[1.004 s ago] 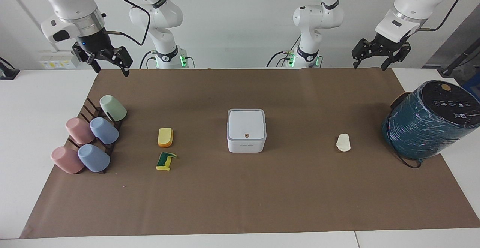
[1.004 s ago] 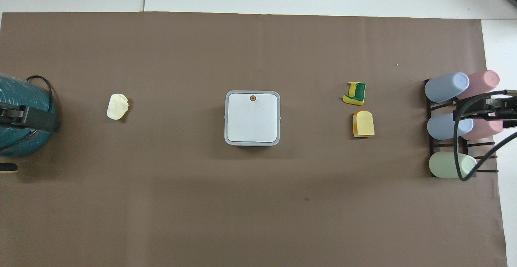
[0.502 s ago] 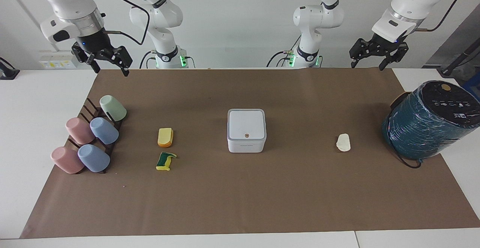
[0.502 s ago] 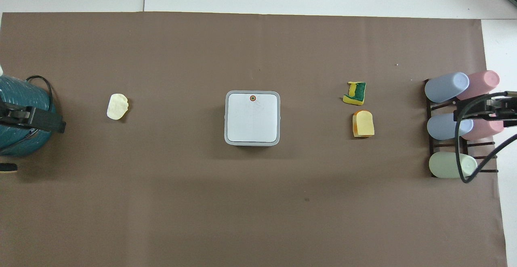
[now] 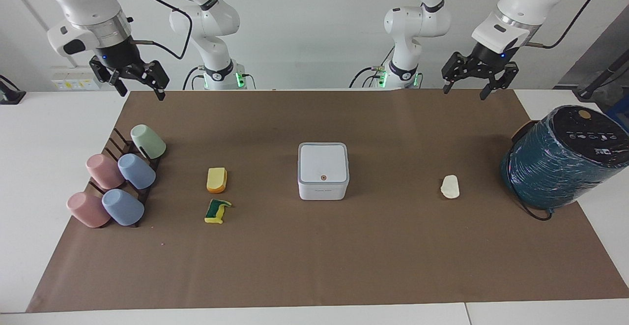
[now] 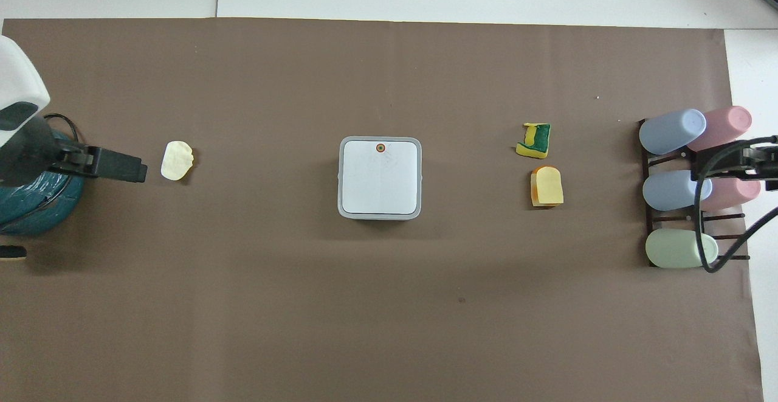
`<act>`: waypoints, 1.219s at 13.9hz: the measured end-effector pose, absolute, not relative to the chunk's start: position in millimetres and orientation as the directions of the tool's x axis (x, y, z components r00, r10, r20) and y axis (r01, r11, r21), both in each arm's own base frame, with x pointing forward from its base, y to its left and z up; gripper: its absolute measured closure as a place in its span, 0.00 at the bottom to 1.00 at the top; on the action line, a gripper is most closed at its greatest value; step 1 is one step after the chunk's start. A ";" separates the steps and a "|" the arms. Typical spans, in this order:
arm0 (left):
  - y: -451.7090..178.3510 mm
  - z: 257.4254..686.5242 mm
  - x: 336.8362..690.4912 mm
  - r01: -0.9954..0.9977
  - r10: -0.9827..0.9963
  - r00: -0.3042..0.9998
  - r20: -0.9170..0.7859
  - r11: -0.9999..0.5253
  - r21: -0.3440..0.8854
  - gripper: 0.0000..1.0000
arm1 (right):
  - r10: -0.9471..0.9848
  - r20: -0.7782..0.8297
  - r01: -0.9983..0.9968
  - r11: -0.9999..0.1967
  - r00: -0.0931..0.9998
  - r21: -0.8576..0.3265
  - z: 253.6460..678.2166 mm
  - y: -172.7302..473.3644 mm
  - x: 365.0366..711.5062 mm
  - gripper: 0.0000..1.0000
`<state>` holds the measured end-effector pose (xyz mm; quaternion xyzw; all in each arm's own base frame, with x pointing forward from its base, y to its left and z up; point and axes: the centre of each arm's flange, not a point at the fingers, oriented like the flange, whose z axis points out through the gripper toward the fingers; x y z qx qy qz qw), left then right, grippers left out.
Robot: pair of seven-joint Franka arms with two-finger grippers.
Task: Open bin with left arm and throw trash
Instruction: 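Reach the left gripper to the edge of the white bin lid, then lift the lid with the left gripper while the right gripper grasps the sponge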
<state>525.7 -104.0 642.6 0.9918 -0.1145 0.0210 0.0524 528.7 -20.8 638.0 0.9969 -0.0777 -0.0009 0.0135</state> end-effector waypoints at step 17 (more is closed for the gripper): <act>-334.3 482.3 549.6 -0.209 -0.174 0.970 0.170 -0.953 0.220 0.05 | 0.037 0.227 0.031 -0.999 0.973 0.031 451.8 57.4 673.9 0.00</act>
